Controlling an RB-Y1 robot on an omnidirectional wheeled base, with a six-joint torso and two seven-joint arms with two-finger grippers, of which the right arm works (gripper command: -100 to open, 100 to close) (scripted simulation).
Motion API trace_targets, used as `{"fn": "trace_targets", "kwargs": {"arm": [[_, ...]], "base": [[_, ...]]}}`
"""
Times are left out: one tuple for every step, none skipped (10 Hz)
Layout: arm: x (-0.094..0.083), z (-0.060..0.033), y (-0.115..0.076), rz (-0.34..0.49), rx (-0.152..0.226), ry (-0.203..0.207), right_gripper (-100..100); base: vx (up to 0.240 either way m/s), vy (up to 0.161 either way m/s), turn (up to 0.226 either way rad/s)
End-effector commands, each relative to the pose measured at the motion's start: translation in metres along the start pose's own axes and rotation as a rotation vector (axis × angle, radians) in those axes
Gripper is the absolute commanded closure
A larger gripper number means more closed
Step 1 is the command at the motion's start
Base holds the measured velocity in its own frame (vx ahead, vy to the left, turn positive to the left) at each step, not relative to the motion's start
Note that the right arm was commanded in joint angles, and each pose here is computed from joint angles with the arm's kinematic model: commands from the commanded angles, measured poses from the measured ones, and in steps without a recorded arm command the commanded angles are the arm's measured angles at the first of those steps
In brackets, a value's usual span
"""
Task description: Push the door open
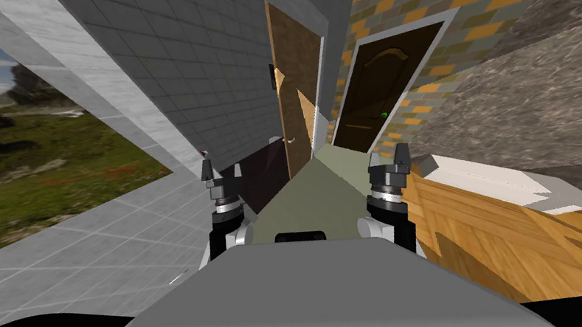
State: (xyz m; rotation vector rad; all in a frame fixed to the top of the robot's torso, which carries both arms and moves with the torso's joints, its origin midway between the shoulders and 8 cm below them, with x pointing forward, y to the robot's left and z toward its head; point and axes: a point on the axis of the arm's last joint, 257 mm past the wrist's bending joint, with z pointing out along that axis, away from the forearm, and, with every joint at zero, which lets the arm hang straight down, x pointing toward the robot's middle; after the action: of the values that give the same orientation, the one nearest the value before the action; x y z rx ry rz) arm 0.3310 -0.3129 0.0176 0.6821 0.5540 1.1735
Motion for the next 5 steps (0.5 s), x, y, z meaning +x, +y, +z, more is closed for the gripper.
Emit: {"fn": "trace_targets", "kwargs": {"arm": [[0.006, -0.0015, -0.01, 0.005, 0.012, 0.018, -100], [0.009, -0.0024, -0.016, 0.009, 0.02, 0.027, -100], [0.012, -0.0034, -0.022, 0.012, 0.027, 0.036, -100], [0.015, -0.0045, -0.027, 0.015, 0.035, 0.046, -100], [0.02, -0.0061, -0.035, 0.02, 0.045, 0.057, -100]], "base": [[0.162, 0.0, 0.055], [0.113, -0.037, 0.08], [0.097, -0.044, 0.048], [0.089, -0.037, 0.057], [0.085, -0.052, 0.056]]}}
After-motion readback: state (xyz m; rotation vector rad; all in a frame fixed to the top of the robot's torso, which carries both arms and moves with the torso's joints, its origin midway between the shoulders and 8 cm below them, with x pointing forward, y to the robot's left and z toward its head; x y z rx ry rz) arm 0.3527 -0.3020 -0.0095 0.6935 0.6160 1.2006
